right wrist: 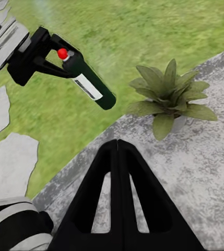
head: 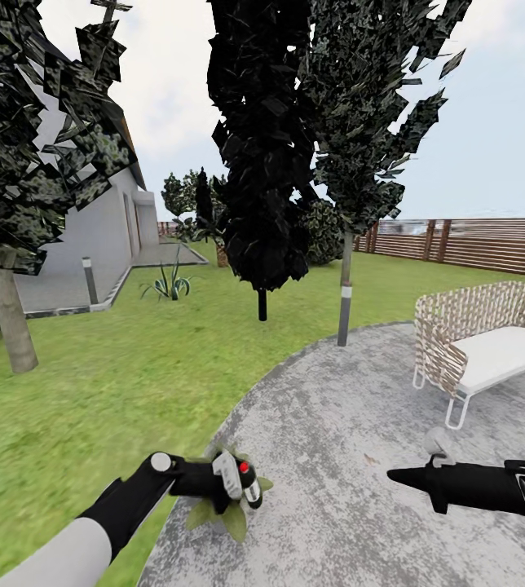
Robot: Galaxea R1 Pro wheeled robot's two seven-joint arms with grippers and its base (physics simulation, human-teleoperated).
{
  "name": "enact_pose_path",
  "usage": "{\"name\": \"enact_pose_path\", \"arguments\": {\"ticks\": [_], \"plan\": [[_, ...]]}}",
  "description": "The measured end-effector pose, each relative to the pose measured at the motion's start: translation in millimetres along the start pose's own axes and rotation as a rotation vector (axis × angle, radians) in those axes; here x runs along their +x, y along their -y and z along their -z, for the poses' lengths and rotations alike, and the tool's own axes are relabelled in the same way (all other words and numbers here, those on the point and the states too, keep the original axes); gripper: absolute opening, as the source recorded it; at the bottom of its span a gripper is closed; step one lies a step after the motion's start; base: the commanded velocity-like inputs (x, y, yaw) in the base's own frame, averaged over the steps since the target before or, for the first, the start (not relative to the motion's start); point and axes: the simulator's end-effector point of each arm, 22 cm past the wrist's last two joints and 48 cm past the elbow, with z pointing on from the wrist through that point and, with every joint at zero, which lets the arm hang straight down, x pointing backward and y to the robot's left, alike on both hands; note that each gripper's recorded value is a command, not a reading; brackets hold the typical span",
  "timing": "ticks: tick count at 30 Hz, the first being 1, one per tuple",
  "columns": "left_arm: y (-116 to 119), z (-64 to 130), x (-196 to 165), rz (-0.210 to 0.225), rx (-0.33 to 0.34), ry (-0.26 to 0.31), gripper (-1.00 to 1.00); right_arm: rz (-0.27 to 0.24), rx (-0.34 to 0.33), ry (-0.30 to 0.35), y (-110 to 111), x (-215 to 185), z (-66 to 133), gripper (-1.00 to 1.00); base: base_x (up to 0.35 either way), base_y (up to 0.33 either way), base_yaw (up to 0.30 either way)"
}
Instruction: Pick up the pesticide atomizer in the garden and spray insectifuge to fully cover both potted plants in the garden.
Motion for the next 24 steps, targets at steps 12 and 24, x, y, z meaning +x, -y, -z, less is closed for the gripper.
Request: {"name": "enact_pose_path", "arguments": {"ticks": [12, 24], "plan": [[59.7, -52.0, -12.5, -0.071, 0.133, -0.161, -1.0, 0.001, -0.003, -0.002, -1.0, 0.5, -1.0, -1.0, 0.0, 0.0, 0.0], [110.3, -55.9, -49.4, -0.094, 0.294, -0.299, -1.0, 0.042, -0.022, -0.137, -14.8, 32.0, -30.9, -1.0, 0.0, 0.0, 0.0]]}}
